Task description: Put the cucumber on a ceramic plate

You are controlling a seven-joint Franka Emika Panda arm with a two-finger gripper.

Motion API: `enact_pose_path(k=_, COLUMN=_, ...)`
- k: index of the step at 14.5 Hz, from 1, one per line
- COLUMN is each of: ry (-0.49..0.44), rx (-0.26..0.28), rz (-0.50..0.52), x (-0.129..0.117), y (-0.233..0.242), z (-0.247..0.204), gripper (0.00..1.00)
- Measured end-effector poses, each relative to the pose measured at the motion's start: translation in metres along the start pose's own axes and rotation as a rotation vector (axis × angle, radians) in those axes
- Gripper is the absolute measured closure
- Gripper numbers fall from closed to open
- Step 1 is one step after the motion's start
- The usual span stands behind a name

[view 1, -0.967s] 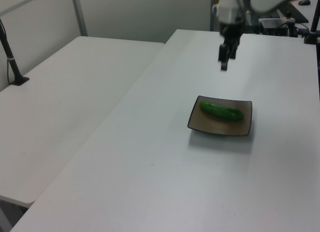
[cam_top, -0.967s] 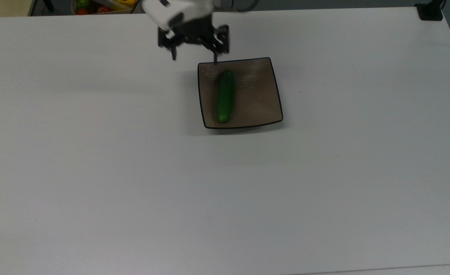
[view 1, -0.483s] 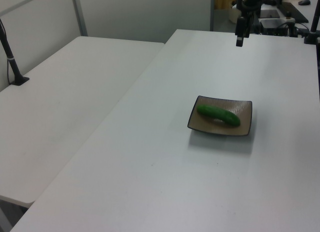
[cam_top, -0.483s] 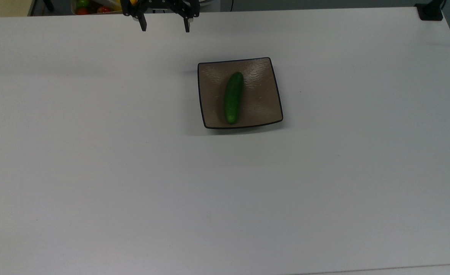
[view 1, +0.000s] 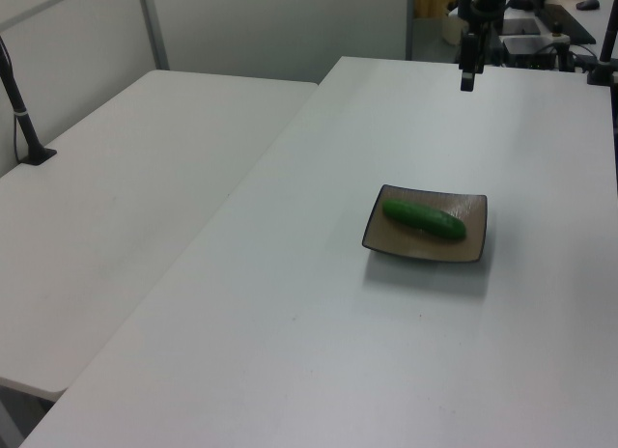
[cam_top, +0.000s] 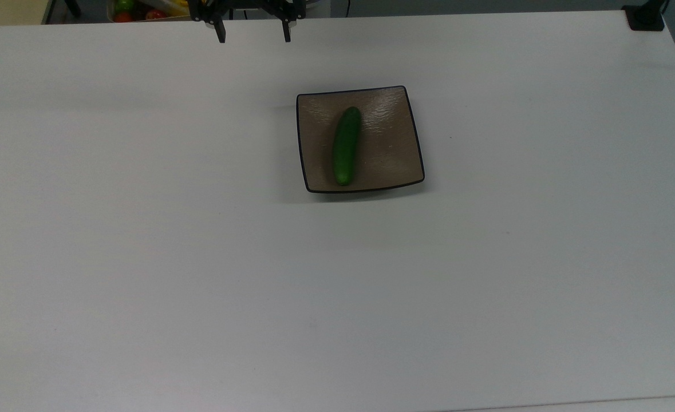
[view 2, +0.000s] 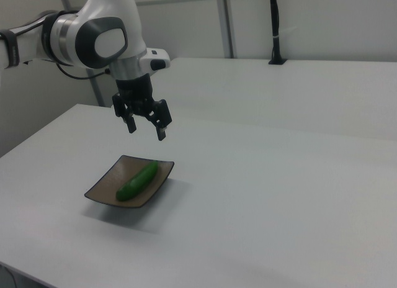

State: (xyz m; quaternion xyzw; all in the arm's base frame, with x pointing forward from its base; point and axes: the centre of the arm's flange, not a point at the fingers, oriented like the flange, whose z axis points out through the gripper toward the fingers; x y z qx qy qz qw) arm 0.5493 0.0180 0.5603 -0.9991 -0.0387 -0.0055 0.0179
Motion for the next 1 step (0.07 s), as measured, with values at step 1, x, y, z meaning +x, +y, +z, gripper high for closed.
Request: enact_pose_path(k=1, ry=-0.001, rx=0.0, rz=-0.005, x=-0.0001, y=0.0, z=0.0, gripper=0.0)
